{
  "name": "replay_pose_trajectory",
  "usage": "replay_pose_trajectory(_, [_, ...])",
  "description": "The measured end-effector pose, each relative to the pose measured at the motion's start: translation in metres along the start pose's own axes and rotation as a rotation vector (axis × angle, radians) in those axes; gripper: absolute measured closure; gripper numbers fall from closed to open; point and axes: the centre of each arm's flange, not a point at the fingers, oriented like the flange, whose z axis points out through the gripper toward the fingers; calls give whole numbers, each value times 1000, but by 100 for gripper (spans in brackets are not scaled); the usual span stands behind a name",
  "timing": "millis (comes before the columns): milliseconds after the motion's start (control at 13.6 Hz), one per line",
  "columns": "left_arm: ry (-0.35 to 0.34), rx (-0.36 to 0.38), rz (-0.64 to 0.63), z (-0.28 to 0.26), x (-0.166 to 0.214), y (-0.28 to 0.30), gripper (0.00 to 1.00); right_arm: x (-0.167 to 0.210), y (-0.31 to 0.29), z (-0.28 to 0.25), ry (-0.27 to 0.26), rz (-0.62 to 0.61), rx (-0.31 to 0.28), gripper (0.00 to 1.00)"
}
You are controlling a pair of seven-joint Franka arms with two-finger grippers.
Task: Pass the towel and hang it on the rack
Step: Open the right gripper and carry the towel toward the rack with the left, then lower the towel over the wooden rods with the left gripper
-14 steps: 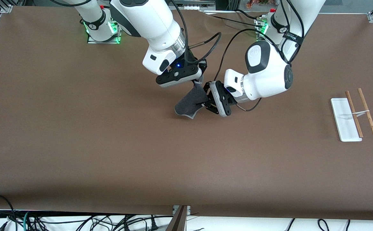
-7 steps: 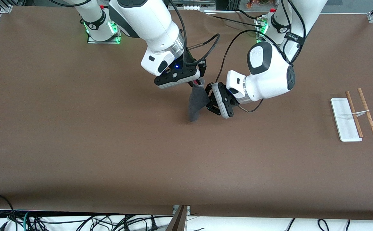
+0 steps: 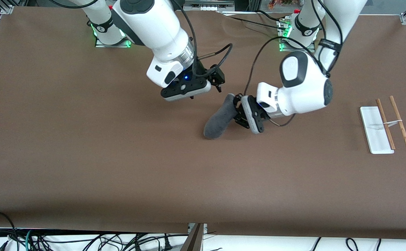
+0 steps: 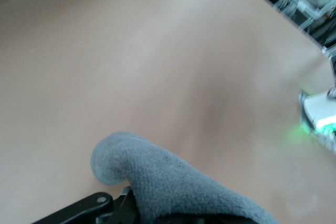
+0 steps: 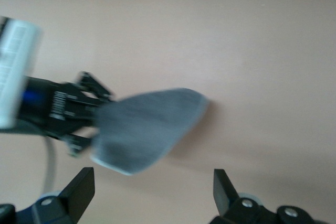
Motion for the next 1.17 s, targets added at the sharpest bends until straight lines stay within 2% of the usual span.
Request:
replay_pose_trajectory(220, [-141,21,56,-26,-24,-25,97,29,61,-21,-20,-62,-51,0])
replay_pose_trajectory(367, [-260,44,97,-55,-36,-41,97,47,108,-35,-43,-64,-89,0])
replay_pose_trajectory(587, [-424,109,86,-140,-69,-80,97,65,173,-47,-82,-99,-171,0])
replay_pose_trajectory(734, [-524,168,48,-196,-102,-104,97,75,218,-71,-72,-99,-218,0])
replay_pose_trajectory(881, [-589,209,26,-243,-139,-124,97,80,270,-105,-64,-96,-273,0])
replay_pose_trajectory(1174, [-650,268,-21,-330,-233,-160,97,70,368,-155,-127,-118,-352,0])
